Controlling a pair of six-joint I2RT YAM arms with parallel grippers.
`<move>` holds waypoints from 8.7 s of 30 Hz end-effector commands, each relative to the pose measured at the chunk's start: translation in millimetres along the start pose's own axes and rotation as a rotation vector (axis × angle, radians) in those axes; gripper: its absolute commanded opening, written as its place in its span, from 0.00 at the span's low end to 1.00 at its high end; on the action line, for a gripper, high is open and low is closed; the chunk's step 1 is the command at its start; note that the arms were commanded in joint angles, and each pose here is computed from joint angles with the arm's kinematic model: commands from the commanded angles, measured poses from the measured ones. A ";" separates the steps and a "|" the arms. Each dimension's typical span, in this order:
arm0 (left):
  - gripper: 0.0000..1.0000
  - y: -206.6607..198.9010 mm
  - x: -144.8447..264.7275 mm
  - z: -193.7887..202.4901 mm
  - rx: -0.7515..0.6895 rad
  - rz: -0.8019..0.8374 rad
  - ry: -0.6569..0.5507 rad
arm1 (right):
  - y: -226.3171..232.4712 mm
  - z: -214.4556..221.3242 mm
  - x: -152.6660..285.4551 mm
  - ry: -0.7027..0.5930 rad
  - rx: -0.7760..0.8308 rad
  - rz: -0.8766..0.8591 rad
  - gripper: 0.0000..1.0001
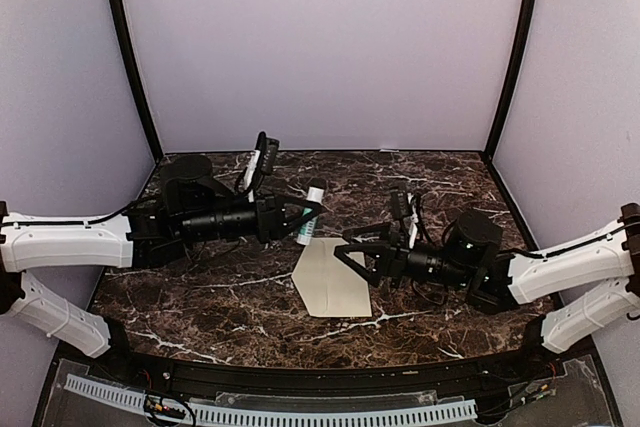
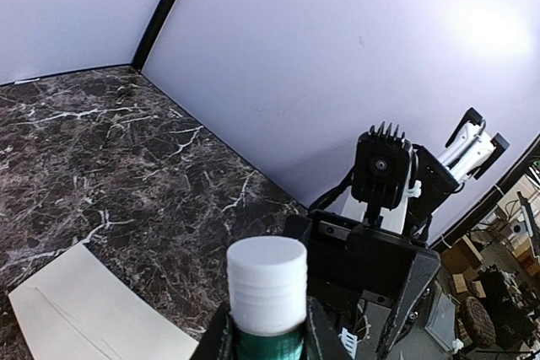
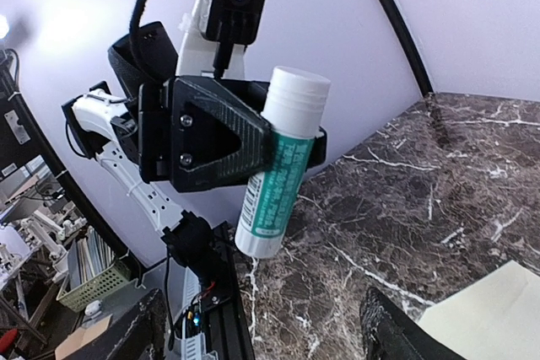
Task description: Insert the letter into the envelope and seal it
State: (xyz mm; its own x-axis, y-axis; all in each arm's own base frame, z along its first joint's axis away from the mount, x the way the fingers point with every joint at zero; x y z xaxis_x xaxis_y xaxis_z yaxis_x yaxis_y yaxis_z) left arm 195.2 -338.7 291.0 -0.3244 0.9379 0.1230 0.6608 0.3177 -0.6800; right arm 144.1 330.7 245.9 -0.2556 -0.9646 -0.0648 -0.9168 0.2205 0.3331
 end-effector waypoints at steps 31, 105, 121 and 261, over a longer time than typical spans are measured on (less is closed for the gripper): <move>0.00 -51.4 11.7 -5.9 -0.065 0.274 -0.103 | 28.7 -40.0 -54.2 -0.121 0.011 -0.085 0.00; 0.00 15.1 34.0 -21.0 -0.073 -0.349 -0.160 | -28.2 54.3 -50.1 0.456 0.195 0.245 0.00; 0.00 -25.1 26.6 -4.7 -0.095 -0.036 -0.043 | 22.3 -17.0 -46.0 0.223 0.278 -0.022 0.75; 0.72 -40.8 66.2 26.7 -0.283 0.355 -0.009 | 60.0 -51.8 -12.8 0.057 0.262 -0.201 0.00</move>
State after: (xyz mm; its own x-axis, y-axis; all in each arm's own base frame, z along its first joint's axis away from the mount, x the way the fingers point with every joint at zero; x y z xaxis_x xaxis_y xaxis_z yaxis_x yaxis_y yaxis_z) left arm 156.4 -286.7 248.4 -0.2724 0.9571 0.0988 0.7838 0.2802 -0.5542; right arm 115.4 342.8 289.8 -0.1323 -0.9908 0.0292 -0.9865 0.1345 0.0937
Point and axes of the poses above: each gripper's point midway between its finger pads, its own x axis back along the fingers, its own y axis along the line the jaws close on, z = x × y, the point moved 4 cm from there along x, back along the fingers, and after that the axes turned 10 degrees about x, right-handed, at the moved point
